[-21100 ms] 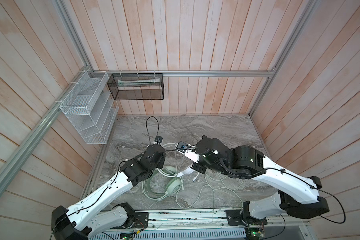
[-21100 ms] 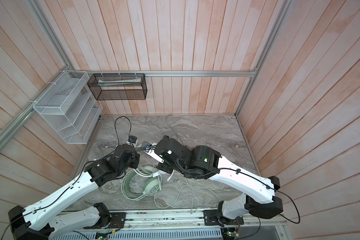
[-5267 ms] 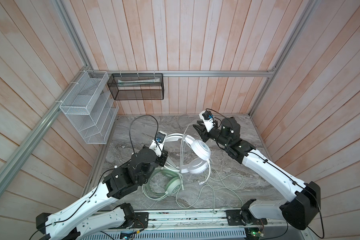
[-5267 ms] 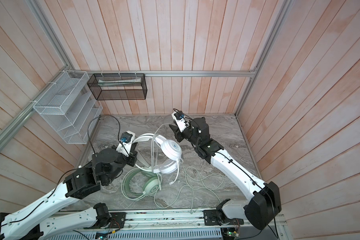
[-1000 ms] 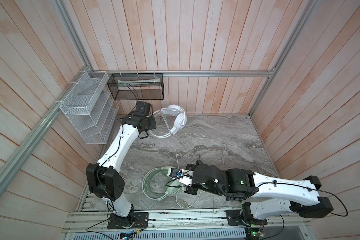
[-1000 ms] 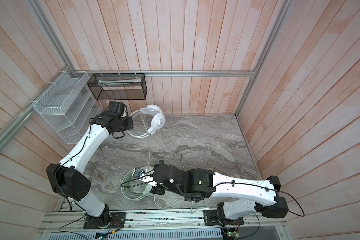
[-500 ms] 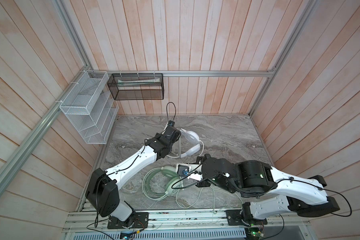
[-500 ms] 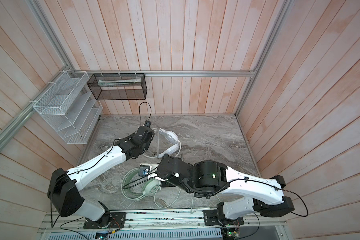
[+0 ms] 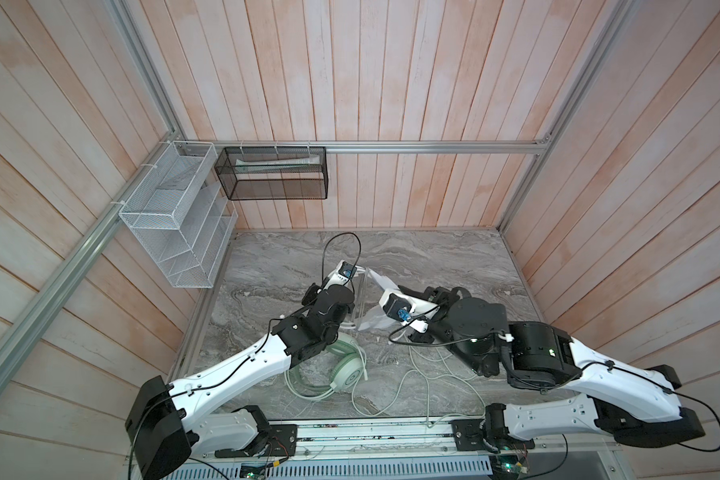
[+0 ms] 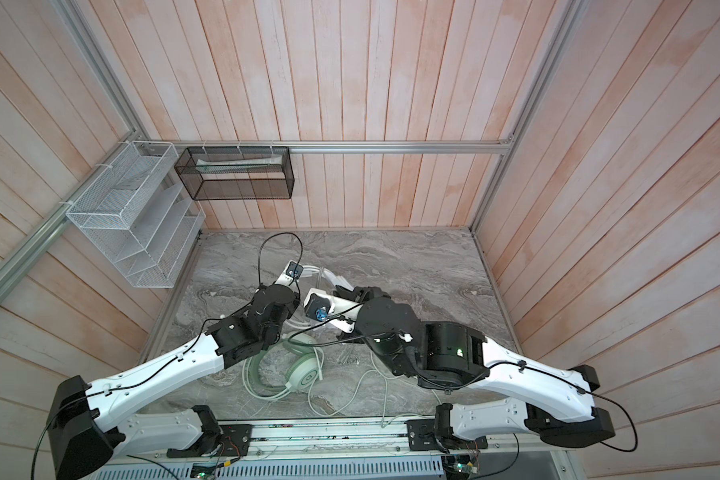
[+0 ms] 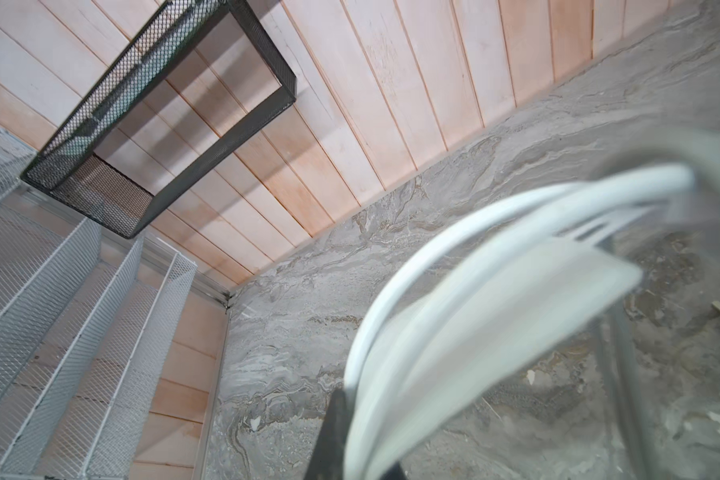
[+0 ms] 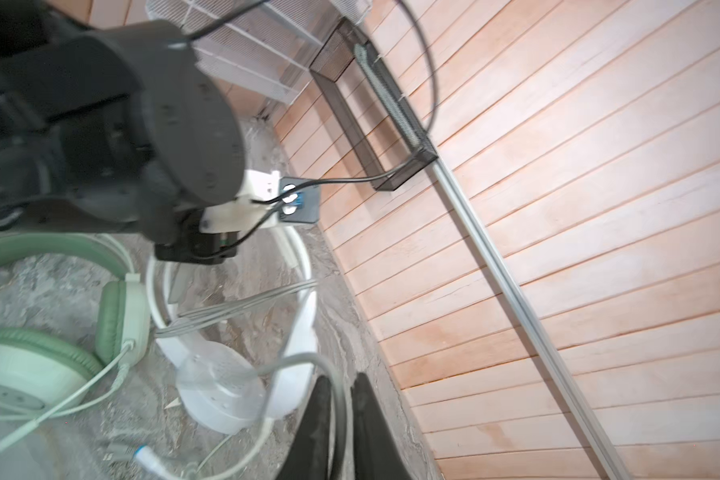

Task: Wrap the headphones
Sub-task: 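Lower the headset with the left gripper while the right gripper brings cable up over it, then raise the headset with the left gripper while the right gripper pulls cable down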

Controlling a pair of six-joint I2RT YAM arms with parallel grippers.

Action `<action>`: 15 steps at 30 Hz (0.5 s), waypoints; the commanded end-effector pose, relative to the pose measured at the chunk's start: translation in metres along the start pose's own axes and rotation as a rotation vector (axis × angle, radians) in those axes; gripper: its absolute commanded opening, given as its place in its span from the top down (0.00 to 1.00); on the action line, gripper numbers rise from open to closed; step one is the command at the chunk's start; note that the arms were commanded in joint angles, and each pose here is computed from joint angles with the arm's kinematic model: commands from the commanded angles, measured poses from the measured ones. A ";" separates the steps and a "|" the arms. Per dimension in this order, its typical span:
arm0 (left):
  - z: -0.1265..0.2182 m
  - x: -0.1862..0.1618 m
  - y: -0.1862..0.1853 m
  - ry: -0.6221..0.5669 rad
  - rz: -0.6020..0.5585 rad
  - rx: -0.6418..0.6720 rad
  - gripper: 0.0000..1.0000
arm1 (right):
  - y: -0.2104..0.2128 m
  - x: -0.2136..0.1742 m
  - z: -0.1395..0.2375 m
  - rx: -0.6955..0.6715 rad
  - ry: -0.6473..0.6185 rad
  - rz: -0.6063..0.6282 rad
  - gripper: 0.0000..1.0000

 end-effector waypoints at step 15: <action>0.031 0.022 0.032 -0.066 0.164 0.033 1.00 | -0.008 -0.019 -0.020 -0.011 -0.097 -0.288 0.65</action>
Point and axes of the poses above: each gripper's point midway between its finger pads, its own z axis back along the fingers, its own y axis along the line the jaws close on, x = y × z, the point moved 9 cm from there along z, back along the fingers, and after that the axes turned 13 degrees about -z, right-handed, at the moved point
